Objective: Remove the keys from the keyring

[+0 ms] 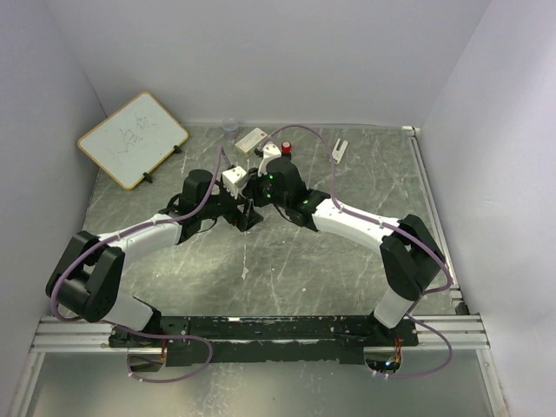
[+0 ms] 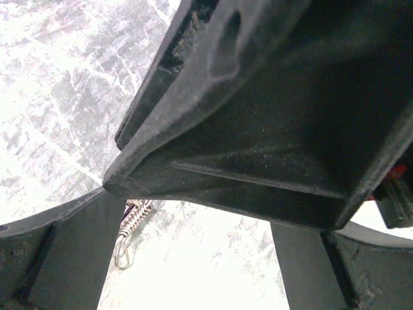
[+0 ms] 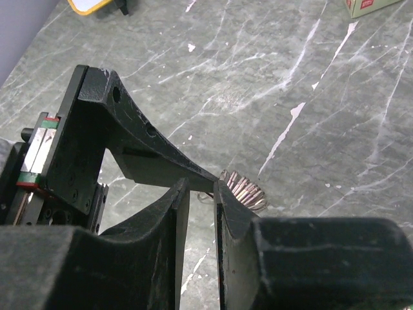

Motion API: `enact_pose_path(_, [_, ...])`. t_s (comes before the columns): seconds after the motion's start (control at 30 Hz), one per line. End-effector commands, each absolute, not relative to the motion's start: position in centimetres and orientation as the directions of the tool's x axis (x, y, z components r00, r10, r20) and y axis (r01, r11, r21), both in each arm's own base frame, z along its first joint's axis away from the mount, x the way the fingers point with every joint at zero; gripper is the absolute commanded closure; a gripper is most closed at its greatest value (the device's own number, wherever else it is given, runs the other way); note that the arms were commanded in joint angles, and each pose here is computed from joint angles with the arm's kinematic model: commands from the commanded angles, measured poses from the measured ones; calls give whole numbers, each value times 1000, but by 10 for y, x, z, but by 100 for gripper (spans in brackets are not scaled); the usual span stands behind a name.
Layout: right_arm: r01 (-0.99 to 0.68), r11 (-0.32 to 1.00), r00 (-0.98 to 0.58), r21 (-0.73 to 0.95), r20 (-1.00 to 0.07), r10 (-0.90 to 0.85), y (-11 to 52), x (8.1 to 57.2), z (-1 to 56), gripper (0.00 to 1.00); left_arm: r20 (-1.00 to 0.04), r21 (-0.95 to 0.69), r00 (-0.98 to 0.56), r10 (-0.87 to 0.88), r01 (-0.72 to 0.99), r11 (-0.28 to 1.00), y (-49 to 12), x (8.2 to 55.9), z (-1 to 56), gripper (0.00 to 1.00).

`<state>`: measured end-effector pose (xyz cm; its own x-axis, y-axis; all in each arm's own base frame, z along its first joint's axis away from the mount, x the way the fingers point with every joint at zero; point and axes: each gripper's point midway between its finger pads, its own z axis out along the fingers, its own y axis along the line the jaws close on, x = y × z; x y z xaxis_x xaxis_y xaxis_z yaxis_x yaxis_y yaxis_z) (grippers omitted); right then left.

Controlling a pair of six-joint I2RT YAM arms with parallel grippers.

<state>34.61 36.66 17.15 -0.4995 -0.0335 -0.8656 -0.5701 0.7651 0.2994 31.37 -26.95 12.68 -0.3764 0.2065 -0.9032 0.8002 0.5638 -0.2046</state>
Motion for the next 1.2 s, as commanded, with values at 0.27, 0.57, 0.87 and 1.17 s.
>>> enact_pose_path(0.27, [-599, 738, -547, 311, -832, -93, 377, 336, 140, 80, -947, -161, -284, 152, 825, 541, -282, 323, 161, 2])
enact_pose_path(0.57, [-613, 724, -566, 317, -815, -123, 385, 331, 129, 82, -953, -165, -273, 135, 835, 524, -286, 321, 169, 2])
enact_pose_path(0.87, [-627, 712, -571, 317, -809, -143, 388, 328, 125, 69, -952, -167, -275, 135, 835, 525, -287, 321, 167, 2])
enact_pose_path(1.17, [-649, 686, -580, 330, -798, -165, 391, 319, 128, 69, -960, -150, -251, 128, 839, 523, -287, 320, 173, 2])
